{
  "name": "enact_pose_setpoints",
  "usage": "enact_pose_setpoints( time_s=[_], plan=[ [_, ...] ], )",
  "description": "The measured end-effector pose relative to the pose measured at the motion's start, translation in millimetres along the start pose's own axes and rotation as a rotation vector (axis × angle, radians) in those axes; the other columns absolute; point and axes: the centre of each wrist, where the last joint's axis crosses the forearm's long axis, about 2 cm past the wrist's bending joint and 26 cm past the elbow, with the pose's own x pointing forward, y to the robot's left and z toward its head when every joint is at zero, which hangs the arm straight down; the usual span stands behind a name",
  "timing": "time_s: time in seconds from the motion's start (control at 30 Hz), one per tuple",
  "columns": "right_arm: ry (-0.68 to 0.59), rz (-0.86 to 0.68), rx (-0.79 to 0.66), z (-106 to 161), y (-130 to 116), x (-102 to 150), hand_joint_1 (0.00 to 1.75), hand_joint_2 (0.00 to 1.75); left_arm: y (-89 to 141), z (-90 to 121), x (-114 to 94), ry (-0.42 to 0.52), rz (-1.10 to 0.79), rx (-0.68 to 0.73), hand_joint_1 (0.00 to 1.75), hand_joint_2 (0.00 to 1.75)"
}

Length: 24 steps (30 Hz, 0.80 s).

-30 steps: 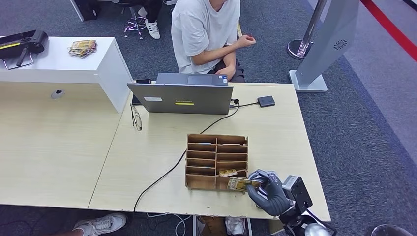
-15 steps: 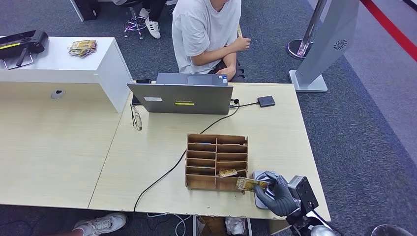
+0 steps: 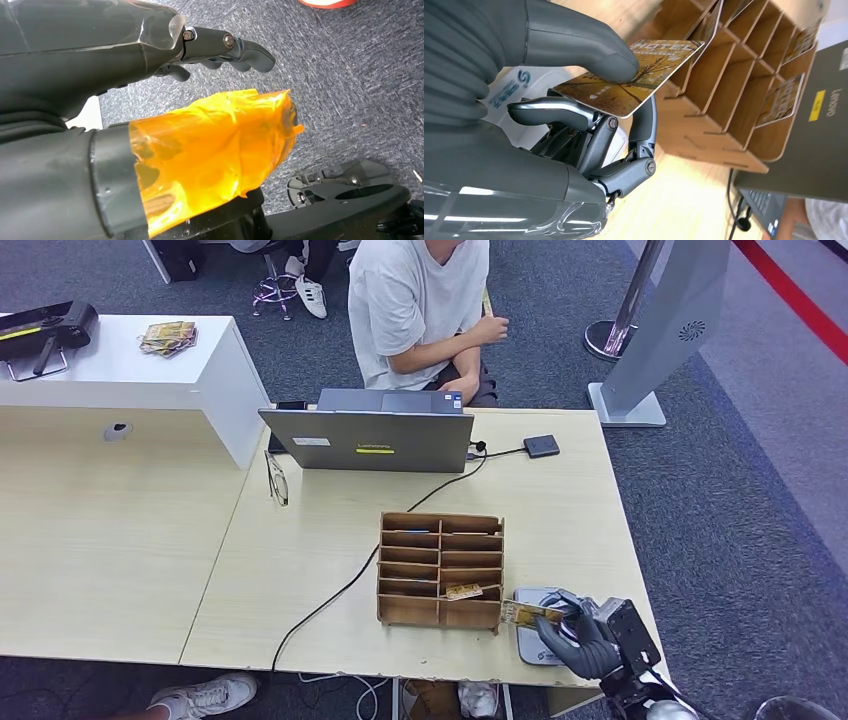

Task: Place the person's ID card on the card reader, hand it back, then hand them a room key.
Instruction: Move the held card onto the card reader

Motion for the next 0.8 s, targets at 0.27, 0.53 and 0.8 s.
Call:
enact_pose_setpoints(
  time_s=[0.27,0.53,0.8],
  plan=[
    [0.042,0.118,-0.064,10,-25,4,1.75,1.75,0,0,0,0.001,0.001,0.001,0.0,0.0],
    [0.078,0.209,-0.081,15,-40,9,1.75,1.75,0,0,0,0.001,0.001,0.002,0.0,0.0],
    [0.113,0.276,-0.084,16,-51,14,1.75,1.75,0,0,0,0.0,-0.002,0.002,0.0,0.0]
  ],
)
